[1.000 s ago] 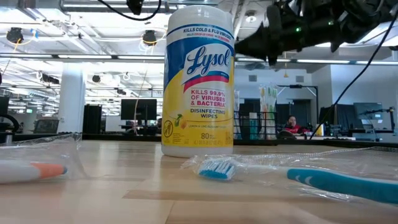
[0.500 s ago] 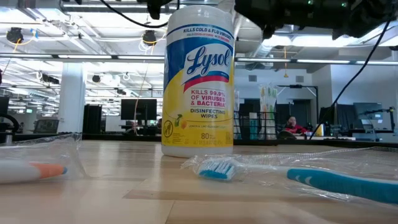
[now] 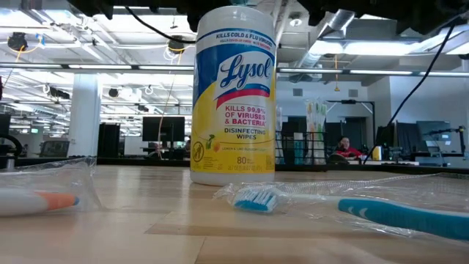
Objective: Pick & Place toothbrushing station
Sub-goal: Put the blue mouthwash into the black mesh organizer
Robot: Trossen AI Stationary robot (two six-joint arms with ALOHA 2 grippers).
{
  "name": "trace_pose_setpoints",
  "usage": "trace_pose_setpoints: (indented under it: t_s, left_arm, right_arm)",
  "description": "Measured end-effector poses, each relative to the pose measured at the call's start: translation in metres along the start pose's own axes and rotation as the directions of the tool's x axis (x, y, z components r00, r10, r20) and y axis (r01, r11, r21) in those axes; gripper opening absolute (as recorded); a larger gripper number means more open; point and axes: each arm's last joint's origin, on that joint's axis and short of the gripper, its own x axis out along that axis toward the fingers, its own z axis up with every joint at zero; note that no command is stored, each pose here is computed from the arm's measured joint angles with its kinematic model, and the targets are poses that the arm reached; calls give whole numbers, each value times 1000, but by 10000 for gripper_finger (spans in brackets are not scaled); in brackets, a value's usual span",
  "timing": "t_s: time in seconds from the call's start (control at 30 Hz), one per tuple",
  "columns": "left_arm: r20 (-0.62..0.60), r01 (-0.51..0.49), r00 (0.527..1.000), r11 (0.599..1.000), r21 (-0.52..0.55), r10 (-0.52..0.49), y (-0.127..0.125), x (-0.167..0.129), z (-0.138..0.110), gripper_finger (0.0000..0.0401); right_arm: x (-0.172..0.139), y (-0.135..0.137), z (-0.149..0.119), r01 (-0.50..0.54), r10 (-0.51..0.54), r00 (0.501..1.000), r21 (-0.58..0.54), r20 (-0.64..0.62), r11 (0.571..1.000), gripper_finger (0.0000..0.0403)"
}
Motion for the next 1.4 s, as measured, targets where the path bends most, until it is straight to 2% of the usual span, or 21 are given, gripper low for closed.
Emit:
trace_pose_setpoints:
  t_s: [0.3,0.63,0.8,1.4]
  left_arm:
    - [22,-1,1000,1000,-30,1,-2,7,-8,63]
    - [36,29,999,999,-38,-27,-6,23,-10,63]
    - [27,28,999,999,-33,-27,-7,34,-13,63]
    - [7,14,1000,1000,-24,-14,-6,55,-21,63]
  right_arm:
    - [0,2,2,-32,32,999,-3,17,999,99]
    - [2,4,7,-41,41,999,0,36,999,175]
    - [2,8,8,-55,55,998,3,37,998,196]
    - [2,9,8,-57,57,998,4,40,998,176]
